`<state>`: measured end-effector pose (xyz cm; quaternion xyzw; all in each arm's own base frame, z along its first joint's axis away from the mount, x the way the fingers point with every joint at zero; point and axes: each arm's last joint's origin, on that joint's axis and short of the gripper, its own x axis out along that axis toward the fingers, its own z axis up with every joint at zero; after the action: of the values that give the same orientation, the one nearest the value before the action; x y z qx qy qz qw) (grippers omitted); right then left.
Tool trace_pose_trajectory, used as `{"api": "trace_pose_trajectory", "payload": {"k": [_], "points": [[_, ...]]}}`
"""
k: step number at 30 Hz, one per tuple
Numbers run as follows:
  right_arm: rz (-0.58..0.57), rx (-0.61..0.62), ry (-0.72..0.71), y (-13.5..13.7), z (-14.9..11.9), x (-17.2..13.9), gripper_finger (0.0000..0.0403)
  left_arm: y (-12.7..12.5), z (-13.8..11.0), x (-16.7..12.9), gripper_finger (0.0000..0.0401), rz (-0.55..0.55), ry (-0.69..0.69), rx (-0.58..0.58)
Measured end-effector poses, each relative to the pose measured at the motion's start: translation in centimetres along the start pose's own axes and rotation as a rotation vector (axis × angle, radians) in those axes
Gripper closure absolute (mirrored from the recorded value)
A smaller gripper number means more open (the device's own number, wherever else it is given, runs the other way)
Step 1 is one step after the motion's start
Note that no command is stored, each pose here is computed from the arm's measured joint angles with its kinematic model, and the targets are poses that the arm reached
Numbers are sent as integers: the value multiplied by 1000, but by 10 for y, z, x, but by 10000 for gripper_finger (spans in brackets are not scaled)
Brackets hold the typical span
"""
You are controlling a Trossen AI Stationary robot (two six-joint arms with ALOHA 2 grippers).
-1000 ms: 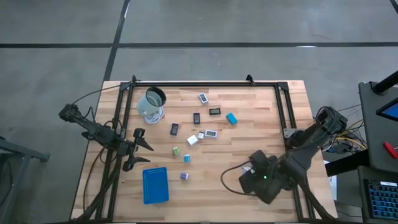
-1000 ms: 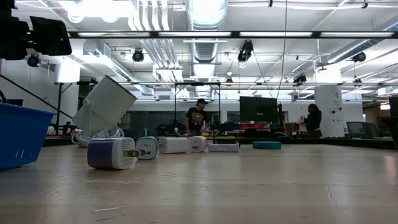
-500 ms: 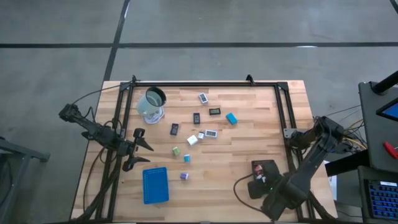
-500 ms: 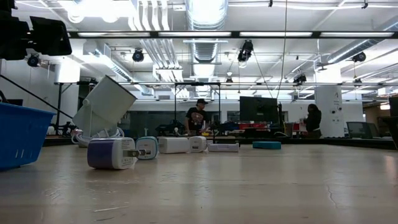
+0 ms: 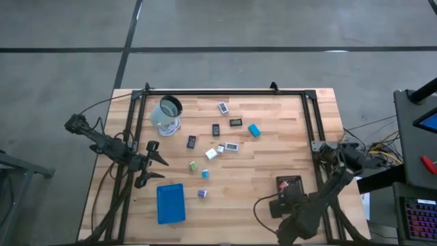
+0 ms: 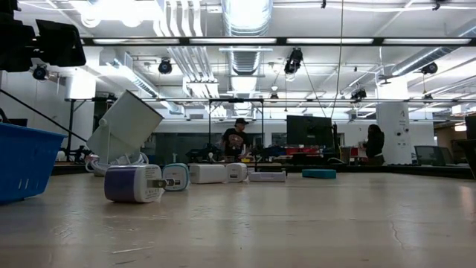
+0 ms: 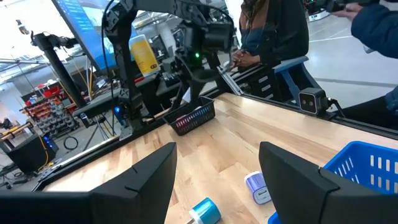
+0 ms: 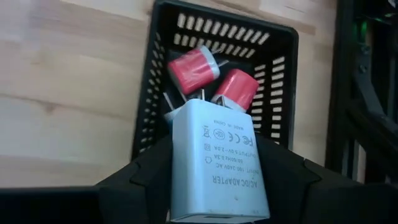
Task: Pick & Place Office items
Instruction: Put the bottom white charger adapter into the black bin
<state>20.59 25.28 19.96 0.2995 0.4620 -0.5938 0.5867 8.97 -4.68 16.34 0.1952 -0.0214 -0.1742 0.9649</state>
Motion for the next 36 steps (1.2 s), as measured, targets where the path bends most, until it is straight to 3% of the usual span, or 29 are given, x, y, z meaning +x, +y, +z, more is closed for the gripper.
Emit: {"api": "trace_pose_trajectory", "payload": {"k": [11,36], "points": [[-118,-5,-99,14,-22,34,218,0,0,0,167,0,0,0],[-128,8,-87,14,-23,35,203,0,0,0,167,0,0,0]]}}
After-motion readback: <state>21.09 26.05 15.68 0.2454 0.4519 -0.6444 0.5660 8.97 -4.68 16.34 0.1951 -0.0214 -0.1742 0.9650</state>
